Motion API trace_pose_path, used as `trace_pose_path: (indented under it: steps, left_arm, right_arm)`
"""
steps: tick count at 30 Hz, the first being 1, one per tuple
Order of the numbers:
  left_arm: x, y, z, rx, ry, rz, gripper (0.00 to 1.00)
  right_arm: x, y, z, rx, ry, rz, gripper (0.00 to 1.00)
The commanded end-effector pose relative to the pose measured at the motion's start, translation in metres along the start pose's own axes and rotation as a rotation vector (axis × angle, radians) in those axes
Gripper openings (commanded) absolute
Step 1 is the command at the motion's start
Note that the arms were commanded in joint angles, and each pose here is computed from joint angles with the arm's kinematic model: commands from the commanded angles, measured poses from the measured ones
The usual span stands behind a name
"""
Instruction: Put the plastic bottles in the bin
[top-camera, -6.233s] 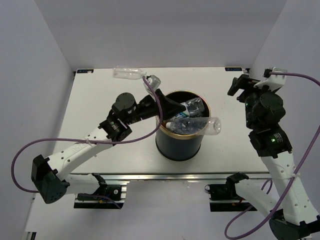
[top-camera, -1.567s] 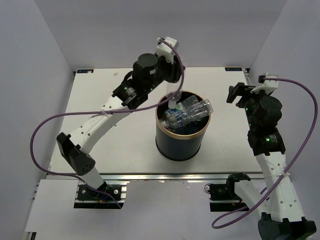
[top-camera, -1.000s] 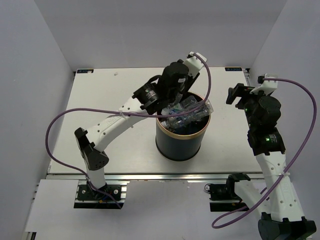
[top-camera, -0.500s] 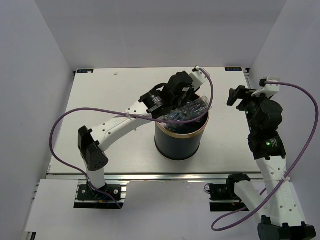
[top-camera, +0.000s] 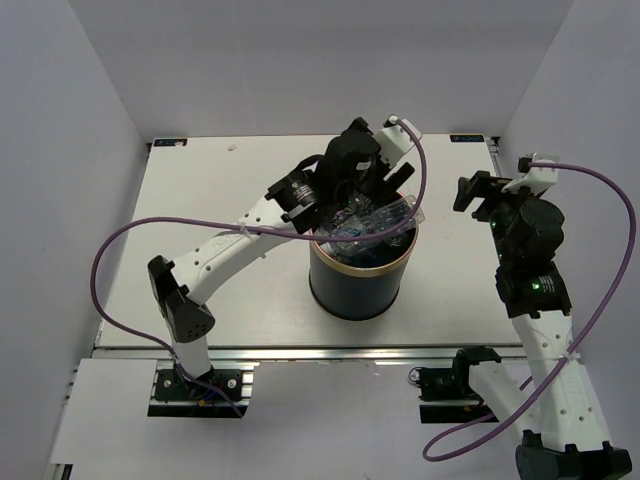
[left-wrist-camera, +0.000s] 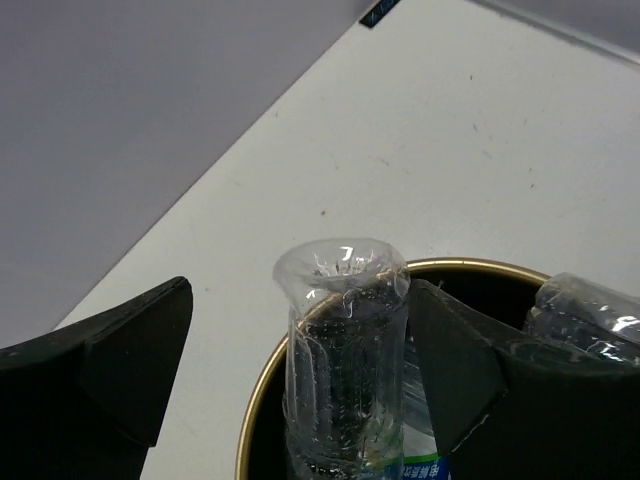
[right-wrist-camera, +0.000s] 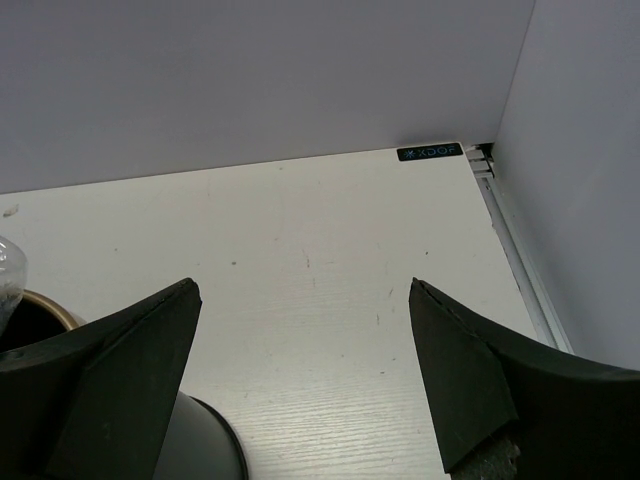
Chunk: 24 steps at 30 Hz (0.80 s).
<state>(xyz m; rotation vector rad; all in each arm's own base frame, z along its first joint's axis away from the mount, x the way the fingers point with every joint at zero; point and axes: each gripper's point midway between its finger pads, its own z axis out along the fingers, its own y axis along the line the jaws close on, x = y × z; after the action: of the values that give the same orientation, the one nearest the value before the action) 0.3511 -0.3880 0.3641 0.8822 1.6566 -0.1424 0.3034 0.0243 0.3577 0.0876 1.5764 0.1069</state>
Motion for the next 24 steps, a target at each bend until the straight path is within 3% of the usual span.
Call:
trace_pose_path:
  steps: [1, 7, 9, 11, 12, 13, 15, 16, 18, 19, 22, 24]
  left_arm:
    - [-0.057, 0.028, -0.044, -0.013, -0.160, -0.076, 0.98]
    - [-0.091, 0.079, -0.072, -0.186, -0.274, -0.191, 0.98]
    - [-0.097, 0.108, -0.087, -0.241, -0.311, -0.293, 0.98]
    - [-0.083, 0.169, -0.100, -0.343, -0.327, -0.394, 0.98]
    - [-0.065, 0.181, -0.092, -0.333, -0.314, -0.473, 0.98]
    - [-0.038, 0.228, -0.097, -0.443, -0.292, -0.522, 0.98]
    - [0.007, 0.253, -0.096, -0.487, -0.235, -0.632, 0.98]
    - [0.040, 0.288, -0.105, -0.561, -0.207, -0.688, 0.98]
    - [0.100, 0.289, -0.101, -0.534, -0.145, -0.834, 0.98]
    - [0.134, 0.314, -0.114, -0.624, -0.137, -0.894, 0.98]
    - [0.241, 0.309, -0.136, -0.773, -0.018, -1.044, 0.98]
    - [0.269, 0.305, -0.148, -0.820, -0.025, -1.079, 0.98]
  right_arm:
    - [-0.020, 0.001, 0.002, 0.002, -0.058, 0.004, 0.89]
    - [-0.014, -0.007, 0.007, 0.050, -0.019, 0.011, 0.89]
    - [-0.011, -0.011, 0.009, 0.083, 0.018, 0.020, 0.89]
    - [-0.006, -0.020, 0.016, 0.145, 0.057, 0.031, 0.89]
    - [0.001, -0.024, 0.017, 0.169, 0.087, 0.027, 0.89]
    - [0.005, -0.029, 0.020, 0.203, 0.106, 0.025, 0.89]
    - [0.012, -0.035, 0.021, 0.242, 0.136, 0.033, 0.89]
    - [0.016, -0.038, 0.023, 0.257, 0.148, 0.033, 0.89]
    - [0.022, -0.045, 0.025, 0.287, 0.161, 0.047, 0.89]
    - [0.025, -0.048, 0.026, 0.294, 0.169, 0.049, 0.89]
    - [0.034, -0.063, 0.029, 0.344, 0.172, 0.074, 0.89]
    - [0.041, -0.075, 0.029, 0.378, 0.174, 0.101, 0.89]
